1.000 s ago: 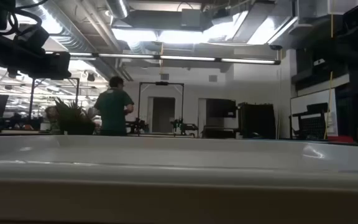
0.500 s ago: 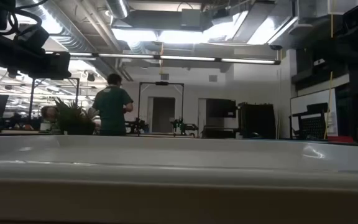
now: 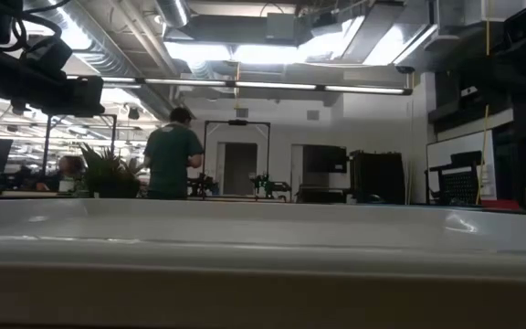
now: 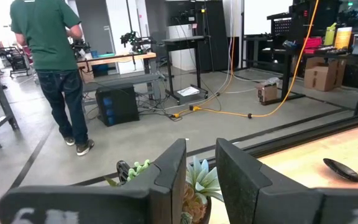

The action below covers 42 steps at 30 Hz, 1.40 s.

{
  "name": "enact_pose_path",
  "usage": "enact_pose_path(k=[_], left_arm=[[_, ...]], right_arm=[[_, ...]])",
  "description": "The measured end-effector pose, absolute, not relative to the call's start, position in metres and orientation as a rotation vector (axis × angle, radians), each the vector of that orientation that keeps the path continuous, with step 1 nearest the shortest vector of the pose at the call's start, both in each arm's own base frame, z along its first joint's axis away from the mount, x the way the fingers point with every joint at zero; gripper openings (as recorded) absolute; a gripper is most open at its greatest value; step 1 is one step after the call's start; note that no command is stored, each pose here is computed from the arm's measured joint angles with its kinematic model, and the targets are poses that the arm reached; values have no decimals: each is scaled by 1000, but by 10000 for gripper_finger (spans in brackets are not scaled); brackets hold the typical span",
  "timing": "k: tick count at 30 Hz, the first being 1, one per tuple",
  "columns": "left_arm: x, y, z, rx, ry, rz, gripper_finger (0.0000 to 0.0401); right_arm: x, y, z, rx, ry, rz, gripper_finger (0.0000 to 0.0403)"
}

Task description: Pick and place plate/cup/fork/spoon on tray

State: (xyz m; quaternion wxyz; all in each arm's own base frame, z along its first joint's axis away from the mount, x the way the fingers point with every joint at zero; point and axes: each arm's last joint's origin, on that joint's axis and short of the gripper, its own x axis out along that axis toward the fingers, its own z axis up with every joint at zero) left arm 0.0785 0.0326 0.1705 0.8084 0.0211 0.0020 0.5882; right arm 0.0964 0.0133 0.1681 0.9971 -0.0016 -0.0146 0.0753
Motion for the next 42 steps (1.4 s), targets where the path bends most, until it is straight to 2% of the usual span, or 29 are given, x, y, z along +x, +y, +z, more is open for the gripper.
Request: enact_pose_path(k=[18,30,35,37,40,42], left_arm=[[78,33,171,41,-3,1259,80],[78,33,171,171,93,1259,80],[79,33,171,172,90,1241,80],[80,32,172,110,32,1183,80],[85,29,179,-210,-227,951,80],[85,28,187,-281,-323,863,80]], right_arm=[[96,13,168,1,-29,151,12],[96,13,172,284,-50,134,12],[96,13,172,336,-45,135,12],[96,13,172,333,-49,136,12],[96,13,173,314,-57,136,12],[96,13,175,317,-77,138,12]])
